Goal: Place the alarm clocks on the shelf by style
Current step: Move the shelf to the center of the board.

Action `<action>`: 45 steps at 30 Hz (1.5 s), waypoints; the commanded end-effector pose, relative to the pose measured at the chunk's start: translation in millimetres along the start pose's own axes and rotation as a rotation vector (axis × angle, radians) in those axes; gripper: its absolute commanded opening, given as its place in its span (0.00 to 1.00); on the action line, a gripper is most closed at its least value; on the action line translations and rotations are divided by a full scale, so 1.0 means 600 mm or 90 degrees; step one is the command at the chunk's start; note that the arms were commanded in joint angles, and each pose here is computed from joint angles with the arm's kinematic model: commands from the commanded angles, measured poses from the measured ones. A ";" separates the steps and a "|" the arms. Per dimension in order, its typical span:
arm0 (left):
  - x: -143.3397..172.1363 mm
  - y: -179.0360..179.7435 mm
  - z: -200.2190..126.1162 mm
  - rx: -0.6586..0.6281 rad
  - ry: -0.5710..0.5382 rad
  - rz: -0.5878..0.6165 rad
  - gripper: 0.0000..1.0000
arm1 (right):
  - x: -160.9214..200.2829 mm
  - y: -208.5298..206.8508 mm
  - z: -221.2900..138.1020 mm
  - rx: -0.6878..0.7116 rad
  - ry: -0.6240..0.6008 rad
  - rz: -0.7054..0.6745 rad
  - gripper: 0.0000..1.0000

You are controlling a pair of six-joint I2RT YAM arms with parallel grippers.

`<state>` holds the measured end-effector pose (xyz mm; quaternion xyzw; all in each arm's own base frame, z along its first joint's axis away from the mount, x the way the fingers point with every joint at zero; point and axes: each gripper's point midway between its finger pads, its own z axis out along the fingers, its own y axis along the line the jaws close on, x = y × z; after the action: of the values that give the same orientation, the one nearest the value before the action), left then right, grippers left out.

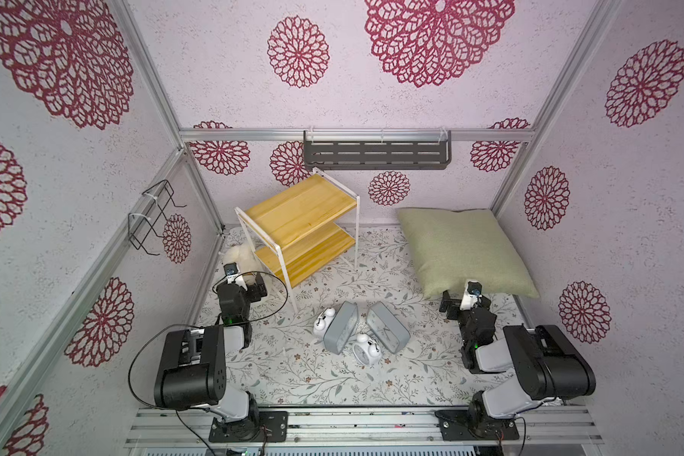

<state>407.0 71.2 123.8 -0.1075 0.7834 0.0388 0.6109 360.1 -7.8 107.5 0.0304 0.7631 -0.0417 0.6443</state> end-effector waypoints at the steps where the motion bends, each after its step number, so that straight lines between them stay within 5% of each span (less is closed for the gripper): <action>1: 0.008 0.002 0.000 -0.005 0.005 0.007 0.97 | -0.044 0.001 0.007 0.004 -0.055 0.016 0.99; 22: 0.006 0.002 -0.002 -0.005 0.001 0.007 0.97 | -0.046 0.001 0.005 0.004 -0.060 0.017 0.99; 34: -0.097 0.032 -0.115 -0.076 -0.118 -0.064 0.97 | -0.108 -0.030 -0.044 0.050 -0.100 0.075 0.99; 40: -0.133 0.010 -0.160 -0.084 -0.081 -0.141 0.97 | -0.157 0.070 -0.058 -0.174 -0.082 0.082 0.99; 45: -0.160 -0.083 -0.201 0.032 -0.017 -0.167 0.98 | -0.185 0.154 -0.071 -0.307 -0.081 0.078 0.99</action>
<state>334.5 31.8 268.0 -0.1884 0.7058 -0.0251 0.6825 348.2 49.4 217.4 -0.0244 0.7013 0.1070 0.7043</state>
